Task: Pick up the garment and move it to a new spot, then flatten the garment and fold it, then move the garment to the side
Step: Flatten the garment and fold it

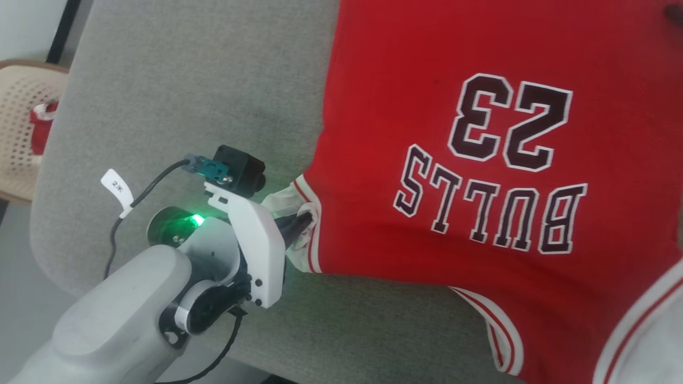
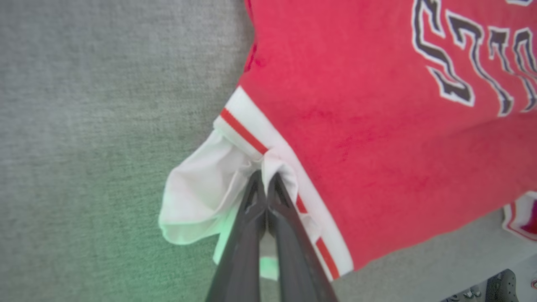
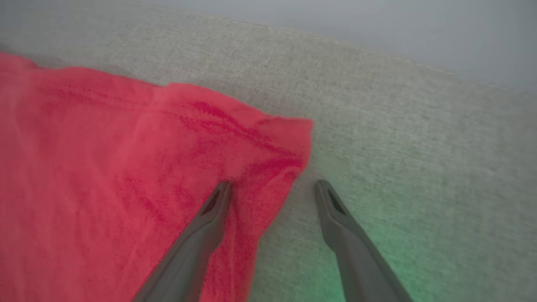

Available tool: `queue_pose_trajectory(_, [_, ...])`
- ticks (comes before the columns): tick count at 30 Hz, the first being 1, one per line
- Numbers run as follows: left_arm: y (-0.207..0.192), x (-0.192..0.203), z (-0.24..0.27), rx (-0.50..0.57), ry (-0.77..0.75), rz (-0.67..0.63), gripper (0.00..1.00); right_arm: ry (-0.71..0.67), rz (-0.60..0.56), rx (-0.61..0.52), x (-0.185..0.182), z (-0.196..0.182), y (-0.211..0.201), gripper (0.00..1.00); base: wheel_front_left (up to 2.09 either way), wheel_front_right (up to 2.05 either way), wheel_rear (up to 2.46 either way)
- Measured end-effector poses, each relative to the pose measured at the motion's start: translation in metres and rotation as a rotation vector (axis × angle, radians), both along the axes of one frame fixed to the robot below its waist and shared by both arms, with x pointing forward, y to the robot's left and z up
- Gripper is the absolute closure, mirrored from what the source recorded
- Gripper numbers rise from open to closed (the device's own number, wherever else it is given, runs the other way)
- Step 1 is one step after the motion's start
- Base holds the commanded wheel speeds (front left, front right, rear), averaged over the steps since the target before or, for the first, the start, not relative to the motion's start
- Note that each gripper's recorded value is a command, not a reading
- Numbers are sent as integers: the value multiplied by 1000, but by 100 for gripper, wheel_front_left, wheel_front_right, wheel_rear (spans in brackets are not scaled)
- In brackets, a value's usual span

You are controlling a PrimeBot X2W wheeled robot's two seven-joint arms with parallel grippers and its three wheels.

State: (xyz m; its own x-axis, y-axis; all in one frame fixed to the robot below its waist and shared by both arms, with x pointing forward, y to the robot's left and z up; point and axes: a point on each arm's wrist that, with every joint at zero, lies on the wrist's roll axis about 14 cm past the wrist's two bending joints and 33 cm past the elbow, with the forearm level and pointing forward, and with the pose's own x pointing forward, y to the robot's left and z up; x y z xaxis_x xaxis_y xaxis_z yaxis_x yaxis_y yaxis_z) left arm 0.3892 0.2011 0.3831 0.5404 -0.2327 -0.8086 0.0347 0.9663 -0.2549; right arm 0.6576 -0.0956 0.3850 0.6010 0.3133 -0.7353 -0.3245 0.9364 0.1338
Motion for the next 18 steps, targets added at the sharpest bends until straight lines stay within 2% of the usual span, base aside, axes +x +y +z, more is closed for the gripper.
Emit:
queue_pose_trajectory(4, [7,-1,-7,1,12,24,100,129,-29,37,6,-22,13,0,0,0,0])
queue_pose_trajectory(7, [10,-3,-11,0,19,38,100,196,-18,7,6,-32,18,0,0,0,0])
queue_pose_trajectory(8, [12,-4,-12,-1,21,43,100,219,1,-25,5,-35,20,100,0,0,0])
queue_pose_trajectory(18, [20,0,-7,3,-6,58,100,211,72,-101,-19,-20,15,100,0,0,0])
